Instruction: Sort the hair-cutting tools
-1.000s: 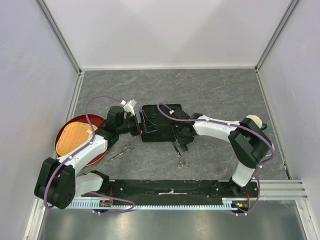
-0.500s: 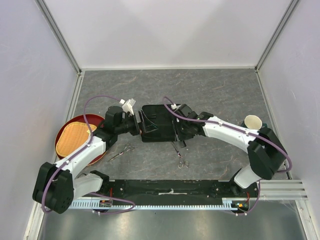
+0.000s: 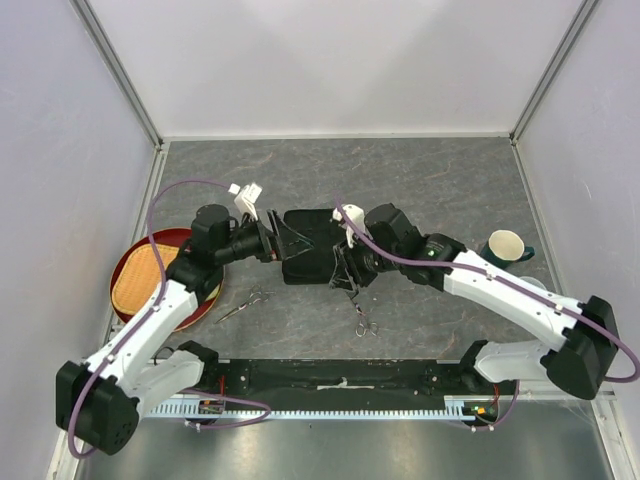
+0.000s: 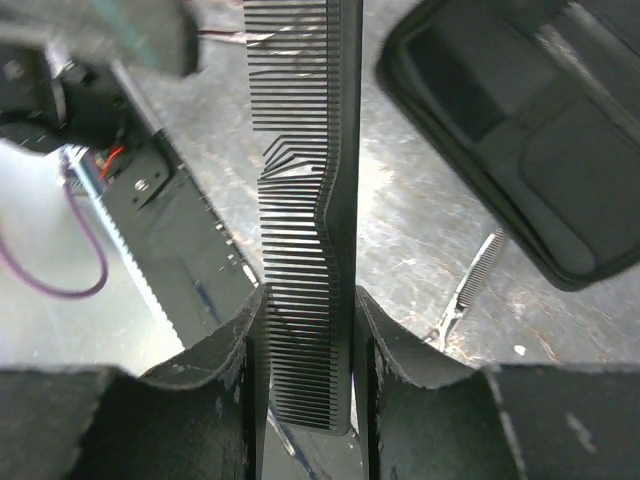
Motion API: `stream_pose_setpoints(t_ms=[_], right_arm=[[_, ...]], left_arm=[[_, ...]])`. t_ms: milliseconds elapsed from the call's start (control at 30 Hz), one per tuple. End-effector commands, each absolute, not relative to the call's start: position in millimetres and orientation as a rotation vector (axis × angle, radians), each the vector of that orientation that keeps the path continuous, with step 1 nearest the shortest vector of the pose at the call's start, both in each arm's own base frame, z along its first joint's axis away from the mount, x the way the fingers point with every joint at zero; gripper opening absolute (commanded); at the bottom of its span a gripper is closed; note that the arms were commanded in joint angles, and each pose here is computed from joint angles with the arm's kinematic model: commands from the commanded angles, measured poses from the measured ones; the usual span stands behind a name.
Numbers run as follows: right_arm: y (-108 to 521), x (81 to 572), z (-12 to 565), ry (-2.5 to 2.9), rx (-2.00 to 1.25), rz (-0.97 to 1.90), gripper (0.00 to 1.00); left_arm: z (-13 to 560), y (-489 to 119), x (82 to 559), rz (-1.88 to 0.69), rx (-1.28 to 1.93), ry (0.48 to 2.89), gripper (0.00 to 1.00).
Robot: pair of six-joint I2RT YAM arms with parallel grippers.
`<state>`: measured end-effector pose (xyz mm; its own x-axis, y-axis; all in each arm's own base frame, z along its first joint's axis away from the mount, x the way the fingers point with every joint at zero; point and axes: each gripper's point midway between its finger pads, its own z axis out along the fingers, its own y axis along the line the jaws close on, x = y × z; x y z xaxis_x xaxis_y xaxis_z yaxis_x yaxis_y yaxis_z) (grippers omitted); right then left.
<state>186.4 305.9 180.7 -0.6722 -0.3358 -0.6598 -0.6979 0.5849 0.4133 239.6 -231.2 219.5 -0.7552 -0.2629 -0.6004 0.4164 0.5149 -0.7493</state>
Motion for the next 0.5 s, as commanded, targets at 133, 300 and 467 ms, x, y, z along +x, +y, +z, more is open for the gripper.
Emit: stream_pose_setpoints(t_ms=[133, 300, 467], right_arm=[[319, 146, 219, 2.018, -1.120, 1.012, 0.36], [322, 143, 218, 2.006, -1.146, 0.960, 0.36], [322, 149, 218, 2.003, -1.137, 0.911, 0.37]], left_arm=[[289, -229, 205, -1.395, 0.166, 1.957, 0.93], [296, -229, 192, -1.428, 0.204, 1.949, 0.88], [278, -226, 189, -1.402, 0.198, 2.026, 0.73]])
